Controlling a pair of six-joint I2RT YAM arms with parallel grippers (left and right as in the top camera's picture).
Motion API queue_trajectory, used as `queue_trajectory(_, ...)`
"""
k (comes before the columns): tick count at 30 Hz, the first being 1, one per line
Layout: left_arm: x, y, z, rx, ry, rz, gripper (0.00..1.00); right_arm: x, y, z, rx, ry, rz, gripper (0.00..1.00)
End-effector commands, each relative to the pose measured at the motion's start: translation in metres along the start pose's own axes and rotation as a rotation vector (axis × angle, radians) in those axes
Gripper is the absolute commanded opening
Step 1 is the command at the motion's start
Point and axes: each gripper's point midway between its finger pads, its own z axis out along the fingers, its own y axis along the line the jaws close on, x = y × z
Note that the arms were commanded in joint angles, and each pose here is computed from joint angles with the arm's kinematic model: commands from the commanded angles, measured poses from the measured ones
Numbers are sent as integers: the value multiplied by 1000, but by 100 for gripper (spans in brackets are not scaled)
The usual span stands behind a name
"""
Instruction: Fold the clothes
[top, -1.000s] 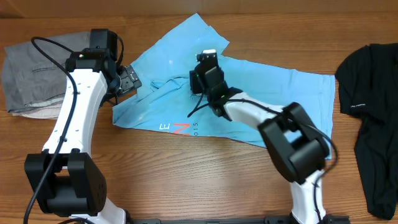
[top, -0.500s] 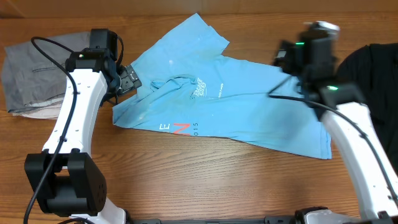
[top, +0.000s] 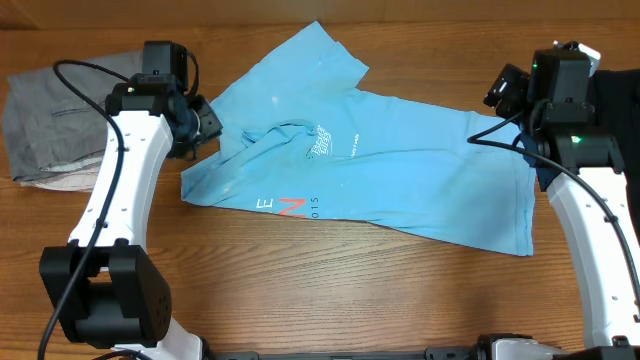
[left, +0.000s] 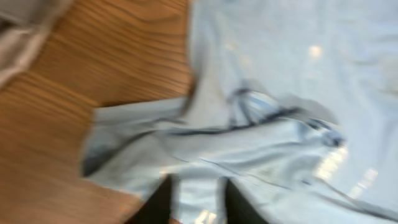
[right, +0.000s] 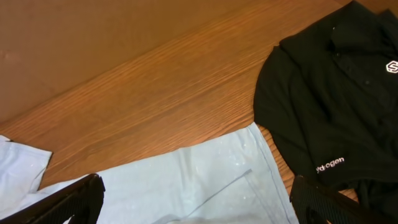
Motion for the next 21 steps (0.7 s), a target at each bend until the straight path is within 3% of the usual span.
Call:
queue_trajectory(1, 8, -32, 3, 90, 22, 13, 18, -3, -1, -1, 2, -9, 12, 100)
queue_trajectory(11, 5, -75, 55, 4, -119, 145, 33, -3, -1, -1, 1, -9, 12, 100)
queue_trajectory(16, 0, -56, 85, -100, -129, 140, 40, -3, -1, -1, 2, -9, 12, 100)
queue_trajectory(21, 4, -42, 109, -136, -83, 134, 39, -3, -1, -1, 1, -9, 12, 100)
